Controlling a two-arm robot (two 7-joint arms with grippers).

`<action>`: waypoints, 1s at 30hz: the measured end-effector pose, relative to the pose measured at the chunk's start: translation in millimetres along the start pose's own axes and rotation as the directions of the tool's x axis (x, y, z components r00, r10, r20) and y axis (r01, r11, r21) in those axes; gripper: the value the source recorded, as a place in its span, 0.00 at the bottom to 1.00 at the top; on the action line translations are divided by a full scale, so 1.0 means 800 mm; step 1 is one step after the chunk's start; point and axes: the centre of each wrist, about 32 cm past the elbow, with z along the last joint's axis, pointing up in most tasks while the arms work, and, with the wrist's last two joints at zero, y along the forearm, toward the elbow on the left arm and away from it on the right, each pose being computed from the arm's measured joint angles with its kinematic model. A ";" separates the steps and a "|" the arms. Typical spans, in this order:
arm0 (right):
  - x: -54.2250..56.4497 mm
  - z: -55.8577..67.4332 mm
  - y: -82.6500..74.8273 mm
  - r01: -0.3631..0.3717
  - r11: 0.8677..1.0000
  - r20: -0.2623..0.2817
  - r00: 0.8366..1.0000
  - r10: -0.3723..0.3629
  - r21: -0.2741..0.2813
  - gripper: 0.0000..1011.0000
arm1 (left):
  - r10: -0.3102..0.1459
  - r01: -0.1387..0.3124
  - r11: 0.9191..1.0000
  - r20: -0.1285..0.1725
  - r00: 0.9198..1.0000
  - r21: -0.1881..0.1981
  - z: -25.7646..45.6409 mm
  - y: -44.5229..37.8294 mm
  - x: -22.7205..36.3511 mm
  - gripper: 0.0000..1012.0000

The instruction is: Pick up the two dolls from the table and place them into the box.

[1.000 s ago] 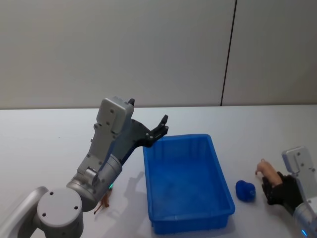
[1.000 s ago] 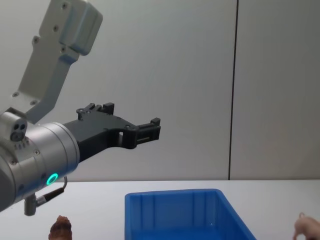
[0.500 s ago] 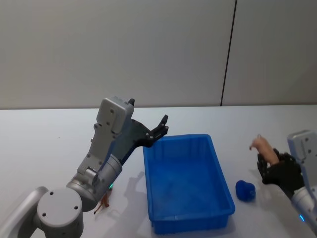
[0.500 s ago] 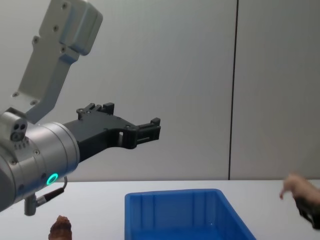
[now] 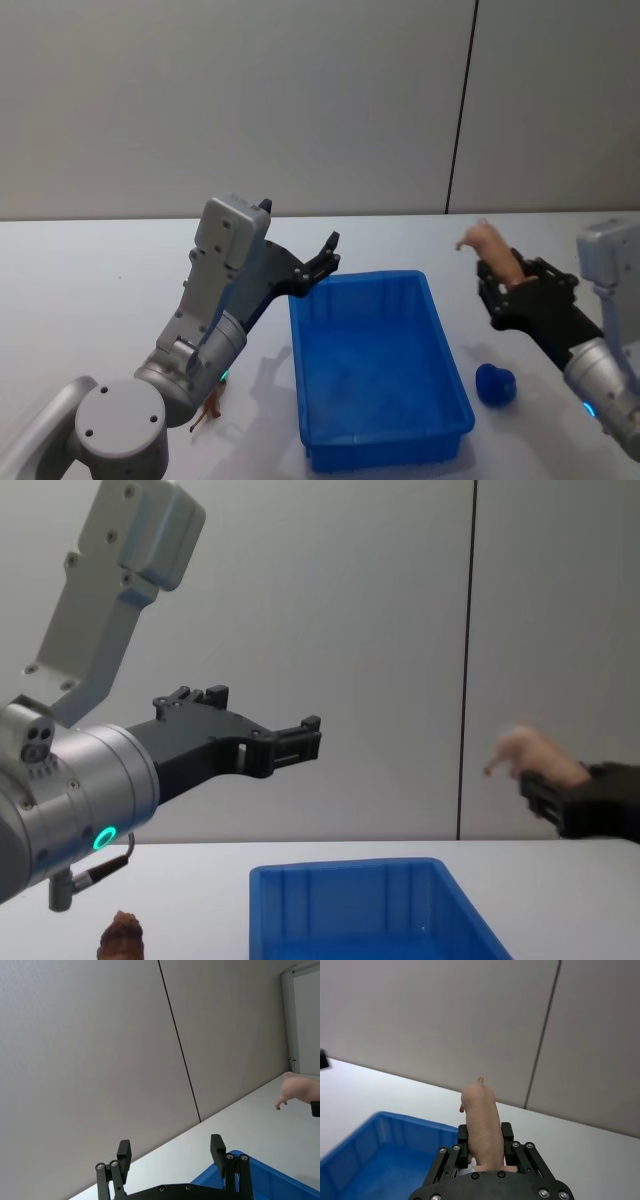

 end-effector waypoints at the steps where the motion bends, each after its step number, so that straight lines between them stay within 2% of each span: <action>1: -0.001 0.002 0.000 -0.008 1.000 -0.005 1.000 0.008 0.002 0.36 | 0.000 0.000 1.000 0.000 1.000 0.000 0.0000 0.000 0.0000 0.99; 6: -0.014 0.017 0.004 -0.079 0.997 -0.041 0.996 0.079 0.005 0.36 | 0.000 0.000 1.000 0.000 1.000 0.000 0.0000 0.000 0.0000 0.99; 13: -0.027 0.026 0.009 -0.127 0.991 -0.070 0.990 0.124 -0.030 0.36 | 0.000 0.000 1.000 0.000 1.000 0.000 0.0000 0.000 0.0000 0.99; 24: -0.050 0.027 0.024 -0.170 0.970 -0.099 0.983 0.155 -0.176 0.36 | 0.000 0.000 1.000 0.000 1.000 0.000 0.0000 0.000 0.0000 0.99; 28: -0.058 0.024 0.030 -0.171 0.958 -0.100 0.983 0.152 -0.232 0.45 | 0.000 0.000 1.000 0.000 1.000 0.000 0.0000 0.000 0.0000 0.99; 30: -0.062 0.023 0.033 -0.171 0.952 -0.099 0.984 0.150 -0.256 0.55 | 0.000 0.000 1.000 0.000 1.000 0.000 0.0000 0.000 0.0000 0.99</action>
